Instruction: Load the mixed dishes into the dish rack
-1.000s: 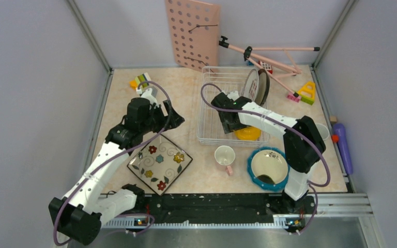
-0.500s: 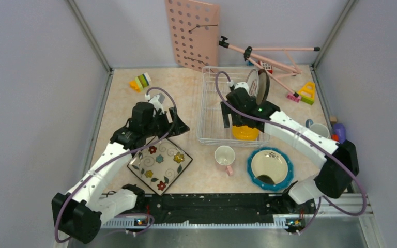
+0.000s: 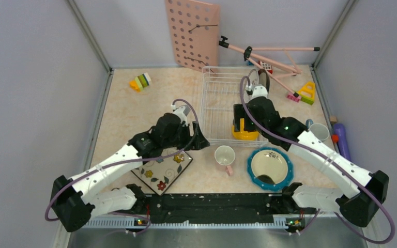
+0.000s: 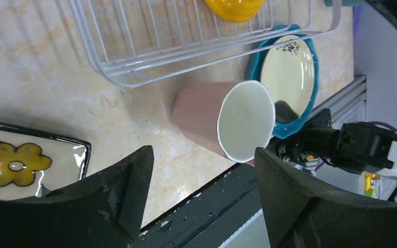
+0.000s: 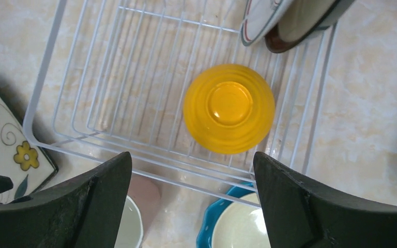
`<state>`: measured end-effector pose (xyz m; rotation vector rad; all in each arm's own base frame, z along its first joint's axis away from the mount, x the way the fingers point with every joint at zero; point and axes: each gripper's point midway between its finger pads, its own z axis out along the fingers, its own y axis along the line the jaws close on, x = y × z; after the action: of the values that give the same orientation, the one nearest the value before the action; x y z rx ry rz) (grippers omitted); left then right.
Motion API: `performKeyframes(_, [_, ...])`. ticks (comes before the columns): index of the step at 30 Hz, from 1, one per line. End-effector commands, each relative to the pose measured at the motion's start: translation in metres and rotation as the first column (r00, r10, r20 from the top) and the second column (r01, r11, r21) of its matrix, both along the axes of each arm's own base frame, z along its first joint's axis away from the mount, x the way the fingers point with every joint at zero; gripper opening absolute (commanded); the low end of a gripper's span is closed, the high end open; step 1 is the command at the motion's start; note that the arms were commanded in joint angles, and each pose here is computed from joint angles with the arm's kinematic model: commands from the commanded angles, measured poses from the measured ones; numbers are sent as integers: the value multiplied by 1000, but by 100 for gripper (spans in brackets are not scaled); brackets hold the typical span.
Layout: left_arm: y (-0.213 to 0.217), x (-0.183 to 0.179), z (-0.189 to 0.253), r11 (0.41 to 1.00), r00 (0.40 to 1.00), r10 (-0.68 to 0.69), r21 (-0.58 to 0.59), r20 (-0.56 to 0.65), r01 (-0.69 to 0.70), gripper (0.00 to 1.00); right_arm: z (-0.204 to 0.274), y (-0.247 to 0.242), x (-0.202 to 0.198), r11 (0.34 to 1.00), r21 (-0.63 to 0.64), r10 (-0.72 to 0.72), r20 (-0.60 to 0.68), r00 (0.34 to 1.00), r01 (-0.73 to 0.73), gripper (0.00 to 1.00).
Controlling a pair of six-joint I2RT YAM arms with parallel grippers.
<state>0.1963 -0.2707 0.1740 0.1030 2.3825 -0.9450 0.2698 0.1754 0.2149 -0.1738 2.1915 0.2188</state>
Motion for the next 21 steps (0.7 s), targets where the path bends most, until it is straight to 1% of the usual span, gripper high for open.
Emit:
performKeyframes(1, [-16,13,-5,992,993,121,19,0,-121,75,16,-25,2,994,42,-101,72,992,98,86])
performKeyframes(5, [-30,7,-13,992,992,123,36,-15,-122,74,19,-39,-2,992,50,-117,73,990,114,86])
performKeyframes(9, [-34,5,-19,990,991,129,55,-25,-128,74,19,-48,-7,991,50,-125,78,989,122,86])
performKeyframes(14, [-17,6,-28,975,985,169,150,-19,-164,74,15,-49,-13,991,61,-123,63,990,119,86])
performKeyframes(15, [-12,4,-32,971,985,170,176,-20,-164,73,14,-49,-15,992,66,-115,60,992,111,86])
performKeyframes(18, [22,-5,-50,921,977,214,337,-16,-196,72,13,-47,-19,992,78,-100,55,993,96,86])
performKeyframes(21, [63,-11,-60,834,965,262,496,31,-243,74,13,-47,-20,993,87,-91,58,994,86,86])
